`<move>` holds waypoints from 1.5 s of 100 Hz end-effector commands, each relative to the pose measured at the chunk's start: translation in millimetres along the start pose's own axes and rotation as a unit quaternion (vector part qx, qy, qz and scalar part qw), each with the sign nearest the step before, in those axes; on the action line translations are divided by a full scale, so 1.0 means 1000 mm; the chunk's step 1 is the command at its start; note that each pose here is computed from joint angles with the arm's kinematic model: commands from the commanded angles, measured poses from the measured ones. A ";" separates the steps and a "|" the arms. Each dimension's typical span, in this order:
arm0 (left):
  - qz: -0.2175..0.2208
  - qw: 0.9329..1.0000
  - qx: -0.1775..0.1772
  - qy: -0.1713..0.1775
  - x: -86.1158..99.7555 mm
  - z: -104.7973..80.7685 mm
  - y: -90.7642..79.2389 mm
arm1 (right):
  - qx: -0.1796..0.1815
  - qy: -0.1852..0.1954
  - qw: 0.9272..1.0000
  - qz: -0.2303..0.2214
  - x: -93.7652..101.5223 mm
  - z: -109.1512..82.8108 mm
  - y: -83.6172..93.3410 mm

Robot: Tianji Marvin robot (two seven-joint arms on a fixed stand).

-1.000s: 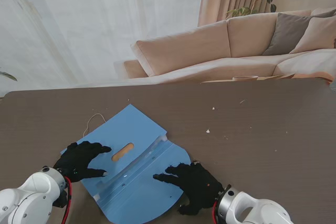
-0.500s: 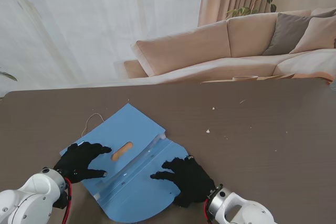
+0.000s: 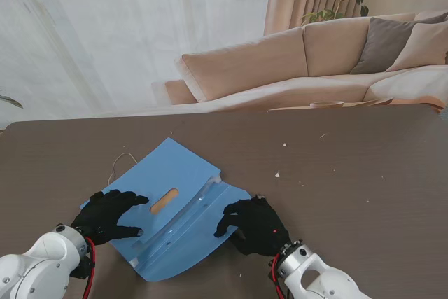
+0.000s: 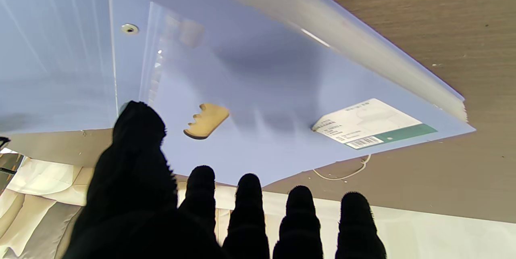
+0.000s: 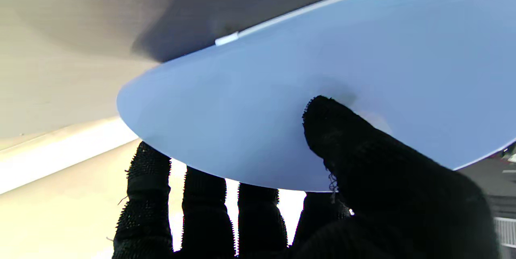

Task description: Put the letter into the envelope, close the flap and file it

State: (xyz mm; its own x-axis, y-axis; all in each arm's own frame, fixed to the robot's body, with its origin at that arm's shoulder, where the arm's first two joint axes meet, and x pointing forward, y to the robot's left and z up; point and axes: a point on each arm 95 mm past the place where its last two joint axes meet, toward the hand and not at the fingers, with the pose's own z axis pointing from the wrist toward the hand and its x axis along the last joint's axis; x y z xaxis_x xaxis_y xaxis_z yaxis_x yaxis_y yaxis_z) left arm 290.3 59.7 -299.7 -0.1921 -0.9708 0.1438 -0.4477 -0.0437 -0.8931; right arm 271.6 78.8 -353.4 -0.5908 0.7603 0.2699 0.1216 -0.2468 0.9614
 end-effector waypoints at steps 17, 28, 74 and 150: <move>-0.003 1.000 0.004 -0.012 -0.004 0.005 0.003 | -0.031 0.000 0.999 -0.017 -0.016 0.014 0.047; -0.011 1.000 0.010 -0.025 -0.008 0.015 0.005 | -0.031 0.012 0.999 -0.040 -0.027 0.022 0.069; -0.061 0.997 -0.022 -0.041 -0.014 0.041 0.022 | -0.003 0.080 0.993 -0.084 -0.060 0.080 0.104; -0.096 0.985 -0.138 0.048 0.015 0.015 0.045 | 0.007 0.044 0.996 -0.073 -0.063 0.145 0.071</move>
State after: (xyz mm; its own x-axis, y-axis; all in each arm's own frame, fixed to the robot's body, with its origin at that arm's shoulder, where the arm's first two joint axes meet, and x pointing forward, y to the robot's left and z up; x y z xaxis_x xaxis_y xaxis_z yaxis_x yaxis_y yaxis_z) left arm 291.8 47.9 -335.5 -0.1425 -0.9323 0.3324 -0.6602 -0.1606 -0.7337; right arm 439.3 95.9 -287.7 -0.6792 0.7272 0.0992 0.0130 -0.1232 0.9923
